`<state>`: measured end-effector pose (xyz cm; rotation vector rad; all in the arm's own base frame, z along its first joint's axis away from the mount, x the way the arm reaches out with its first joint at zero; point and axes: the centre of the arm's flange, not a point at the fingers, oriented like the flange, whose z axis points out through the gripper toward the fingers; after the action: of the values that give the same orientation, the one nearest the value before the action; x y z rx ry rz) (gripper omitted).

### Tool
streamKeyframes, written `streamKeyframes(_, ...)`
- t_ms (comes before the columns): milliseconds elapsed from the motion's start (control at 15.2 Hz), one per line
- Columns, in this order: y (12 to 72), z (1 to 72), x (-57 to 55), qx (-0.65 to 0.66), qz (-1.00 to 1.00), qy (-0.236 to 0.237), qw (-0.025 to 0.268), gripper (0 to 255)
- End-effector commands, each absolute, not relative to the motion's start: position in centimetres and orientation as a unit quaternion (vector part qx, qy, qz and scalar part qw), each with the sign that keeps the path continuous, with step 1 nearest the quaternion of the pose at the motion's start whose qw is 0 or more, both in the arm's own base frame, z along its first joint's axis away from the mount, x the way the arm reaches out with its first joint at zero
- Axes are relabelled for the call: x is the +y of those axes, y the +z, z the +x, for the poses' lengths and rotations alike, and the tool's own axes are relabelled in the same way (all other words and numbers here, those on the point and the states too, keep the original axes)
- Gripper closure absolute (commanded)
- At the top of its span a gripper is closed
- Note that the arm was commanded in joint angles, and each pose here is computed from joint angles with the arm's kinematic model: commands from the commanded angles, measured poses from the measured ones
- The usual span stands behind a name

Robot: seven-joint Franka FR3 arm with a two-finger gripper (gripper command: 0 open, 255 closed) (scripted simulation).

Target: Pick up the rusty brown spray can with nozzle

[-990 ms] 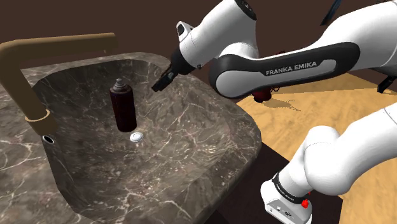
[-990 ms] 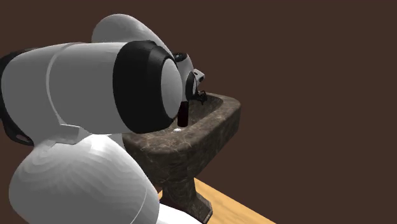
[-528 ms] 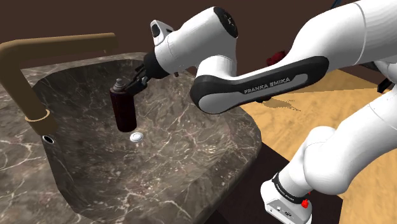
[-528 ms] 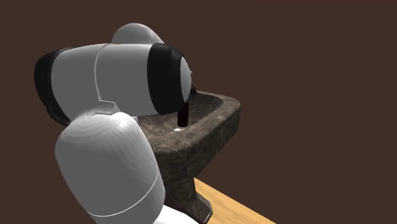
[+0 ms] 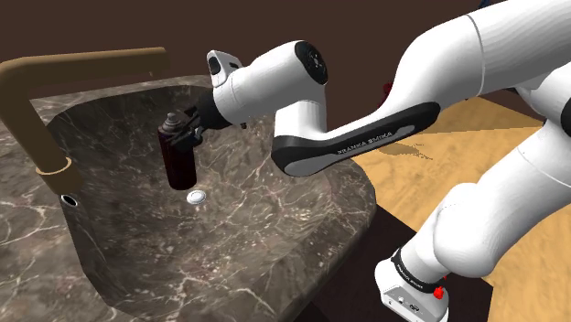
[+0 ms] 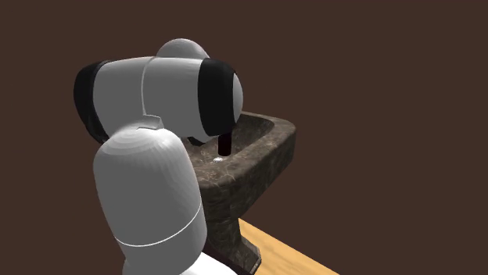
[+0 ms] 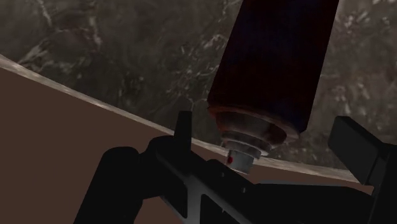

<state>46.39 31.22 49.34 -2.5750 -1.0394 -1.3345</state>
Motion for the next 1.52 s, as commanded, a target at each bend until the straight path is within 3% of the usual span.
streamKeyframes(0, 48.5, 46.4, 31.3, -0.338, -0.835, -0.433, 0.031, 0)
streamKeyframes(66, 48.5, 46.4, 31.3, -0.338, -0.835, -0.433, 0.031, 0)
streamKeyframes(132, 48.5, 46.4, 31.3, -0.338, -0.835, -0.433, 0.031, 255)
streamKeyframes(726, 48.5, 46.4, 31.3, -0.338, -0.835, -0.433, 0.031, 255)
streamKeyframes(1452, 54.3, 46.4, 31.3, -0.338, -0.835, -0.433, 0.031, 255)
